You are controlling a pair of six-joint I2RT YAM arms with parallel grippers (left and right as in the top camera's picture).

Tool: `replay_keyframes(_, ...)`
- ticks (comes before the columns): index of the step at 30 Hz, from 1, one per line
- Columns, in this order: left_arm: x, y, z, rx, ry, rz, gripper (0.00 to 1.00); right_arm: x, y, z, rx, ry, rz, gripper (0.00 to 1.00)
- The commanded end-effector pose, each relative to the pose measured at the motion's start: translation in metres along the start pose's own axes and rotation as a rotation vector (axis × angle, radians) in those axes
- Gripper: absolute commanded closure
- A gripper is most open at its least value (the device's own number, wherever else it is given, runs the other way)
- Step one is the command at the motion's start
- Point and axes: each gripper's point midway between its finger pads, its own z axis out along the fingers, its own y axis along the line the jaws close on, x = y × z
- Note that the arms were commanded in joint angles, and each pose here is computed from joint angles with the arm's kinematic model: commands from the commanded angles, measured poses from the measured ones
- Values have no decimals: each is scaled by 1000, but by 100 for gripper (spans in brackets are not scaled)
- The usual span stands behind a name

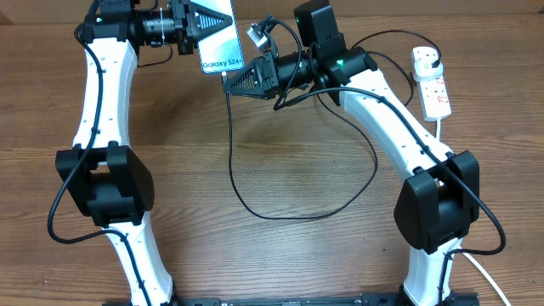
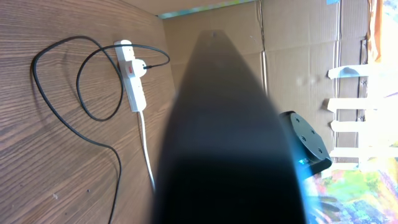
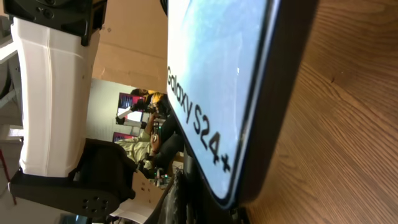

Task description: Plug charger to phone and switch on socket

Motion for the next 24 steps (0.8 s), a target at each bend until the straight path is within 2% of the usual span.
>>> replay_keyframes(1,8,-18,4,35,28,25,96,-7,-3,-5,9,-22,-2,96)
replay_keyframes(24,7,-16,4,25,22,0,96,-13,-9,-14,32,-53,22,96)
